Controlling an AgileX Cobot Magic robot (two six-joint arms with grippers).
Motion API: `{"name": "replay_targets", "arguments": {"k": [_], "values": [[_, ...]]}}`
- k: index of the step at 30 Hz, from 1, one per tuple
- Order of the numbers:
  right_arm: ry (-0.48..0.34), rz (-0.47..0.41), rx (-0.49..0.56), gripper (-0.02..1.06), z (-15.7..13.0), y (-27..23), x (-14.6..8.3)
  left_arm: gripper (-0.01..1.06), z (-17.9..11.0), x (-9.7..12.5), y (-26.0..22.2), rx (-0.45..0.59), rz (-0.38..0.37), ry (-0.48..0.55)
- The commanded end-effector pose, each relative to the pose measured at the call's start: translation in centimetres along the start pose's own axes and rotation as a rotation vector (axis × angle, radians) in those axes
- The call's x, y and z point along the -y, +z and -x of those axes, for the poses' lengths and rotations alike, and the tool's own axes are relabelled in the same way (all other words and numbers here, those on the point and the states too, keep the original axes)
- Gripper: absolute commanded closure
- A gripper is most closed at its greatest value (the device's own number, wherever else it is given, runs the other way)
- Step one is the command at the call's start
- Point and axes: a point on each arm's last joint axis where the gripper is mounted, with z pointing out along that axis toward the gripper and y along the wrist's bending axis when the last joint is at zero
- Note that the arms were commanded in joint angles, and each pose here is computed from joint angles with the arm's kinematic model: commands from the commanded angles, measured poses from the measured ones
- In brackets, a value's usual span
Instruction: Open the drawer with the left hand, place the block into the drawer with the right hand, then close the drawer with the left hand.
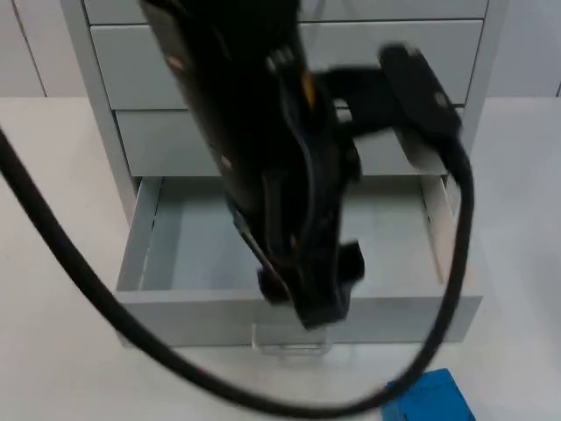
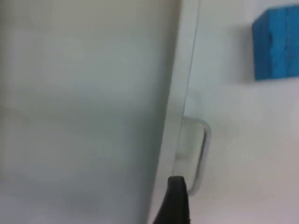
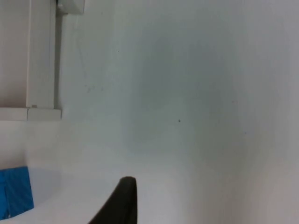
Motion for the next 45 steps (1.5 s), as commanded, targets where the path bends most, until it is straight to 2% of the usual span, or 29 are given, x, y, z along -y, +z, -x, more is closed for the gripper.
{"name": "replay_targets", "arguments": {"k": [1,3,4,5,8,9,12,13,16,18,19,22,28,32,38,45], "values": [[0.003,-0.004,0.009,-0.01,0.1,-0.1,0.1,0.35,-0.6,-0.4,-1.9,0.043,-0.048,-0.118],[0.003,-0.003,0.004,-0.01,0.1,-0.1,0.1,0.35,-1.8,-1.6,-3.3,0.063,-0.084,-0.224],[0.003,-0.003,0.004,-0.01,0.1,-0.1,0.1,0.35,-1.8,-1.6,-3.3,0.063,-0.084,-0.224],[0.003,-0.003,0.004,-0.01,0.1,-0.1,0.1,0.35,-2.4,-2.2,-3.9,0.071,-0.092,-0.268],[0.003,-0.003,-0.001,-0.01,0.1,-0.1,0.1,0.35,-5.2,-5.2,-6.3,0.130,-0.076,-0.490],[0.003,-0.003,-0.001,-0.01,0.1,-0.1,0.1,0.35,-5.2,-5.2,-6.3,0.130,-0.076,-0.490],[0.003,-0.003,-0.003,-0.01,0.0,-0.1,0.1,0.35,-8.1,-7.7,-8.4,0.190,-0.040,-0.683],[0.003,-0.003,-0.003,-0.01,0.0,-0.1,0.1,0.35,-8.1,-7.7,-8.4,0.190,-0.040,-0.683],[0.003,-0.003,-0.008,-0.01,0.0,-0.1,0.1,0.35,-11.3,-9.3,-11.0,0.244,0.041,-0.850],[0.007,0.002,-0.010,-0.01,0.0,-0.1,0.0,0.35,-12.0,-9.2,-11.7,0.262,0.067,-0.878],[0.009,0.004,-0.010,-0.01,0.0,-0.1,0.0,0.35,-12.9,-9.2,-12.3,0.286,0.103,-0.907],[0.009,0.004,-0.012,-0.01,0.0,-0.1,0.0,0.35,-15.6,-8.3,-13.2,0.318,0.177,-0.983],[0.020,0.015,-0.007,-0.01,0.0,-0.1,-0.1,0.35,-18.9,-6.0,-13.5,0.341,0.263,-1.077],[0.021,0.016,-0.004,-0.01,0.0,-0.1,-0.1,0.35,-22.0,-3.1,-13.3,0.356,0.348,-1.185],[0.024,0.020,-0.004,-0.01,0.0,-0.1,-0.1,0.35,-23.0,-1.0,-13.4,0.363,0.383,-1.204],[0.029,0.034,-0.028,-0.01,-0.2,-0.1,-0.3,0.35,-23.3,1.4,-14.4,0.382,0.467,-1.146]]}}
